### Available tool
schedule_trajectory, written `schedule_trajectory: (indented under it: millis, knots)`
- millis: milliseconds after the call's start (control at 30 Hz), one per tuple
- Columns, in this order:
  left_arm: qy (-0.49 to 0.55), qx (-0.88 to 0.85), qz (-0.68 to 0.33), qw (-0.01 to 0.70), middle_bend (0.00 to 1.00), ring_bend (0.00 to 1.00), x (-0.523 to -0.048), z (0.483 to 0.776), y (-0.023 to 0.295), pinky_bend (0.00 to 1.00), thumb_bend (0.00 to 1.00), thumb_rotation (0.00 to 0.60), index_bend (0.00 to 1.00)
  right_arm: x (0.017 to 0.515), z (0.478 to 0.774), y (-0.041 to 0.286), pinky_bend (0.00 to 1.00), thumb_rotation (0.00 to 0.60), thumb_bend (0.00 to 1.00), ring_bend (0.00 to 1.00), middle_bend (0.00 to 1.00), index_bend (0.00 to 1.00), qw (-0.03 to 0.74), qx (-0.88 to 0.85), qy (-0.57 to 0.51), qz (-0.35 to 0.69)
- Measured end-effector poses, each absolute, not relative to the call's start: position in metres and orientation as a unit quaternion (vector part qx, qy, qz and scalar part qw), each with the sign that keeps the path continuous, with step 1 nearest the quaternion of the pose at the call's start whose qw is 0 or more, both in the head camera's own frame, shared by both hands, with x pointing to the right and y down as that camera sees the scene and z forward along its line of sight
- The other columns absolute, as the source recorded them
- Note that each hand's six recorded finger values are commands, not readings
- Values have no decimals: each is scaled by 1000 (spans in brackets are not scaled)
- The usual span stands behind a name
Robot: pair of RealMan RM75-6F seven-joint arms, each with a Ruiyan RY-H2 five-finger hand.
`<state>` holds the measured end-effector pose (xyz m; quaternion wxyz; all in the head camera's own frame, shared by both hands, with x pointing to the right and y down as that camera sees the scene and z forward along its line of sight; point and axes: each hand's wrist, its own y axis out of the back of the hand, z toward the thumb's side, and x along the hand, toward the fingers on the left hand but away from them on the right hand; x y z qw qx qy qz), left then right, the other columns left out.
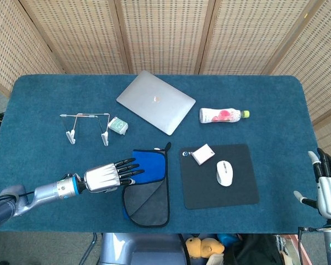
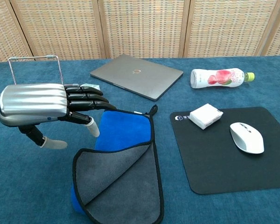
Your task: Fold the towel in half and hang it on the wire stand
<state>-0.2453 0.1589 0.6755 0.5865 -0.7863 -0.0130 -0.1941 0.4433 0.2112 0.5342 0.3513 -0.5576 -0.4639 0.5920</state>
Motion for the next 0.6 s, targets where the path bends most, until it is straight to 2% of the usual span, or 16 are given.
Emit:
schedule_trajectory:
  millis: [400, 600]
  knots:
    - [-38, -787, -184, 588, 0, 0, -238, 683, 173, 0, 325, 600, 308, 446, 533, 211, 0, 600, 0, 0, 0, 0, 350, -556, -467, 592]
    - [-45, -782, -183, 595, 0, 0, -234, 688, 178, 0, 342, 600, 350, 446, 533, 211, 0, 600, 0, 0, 0, 0, 349, -556, -466, 593]
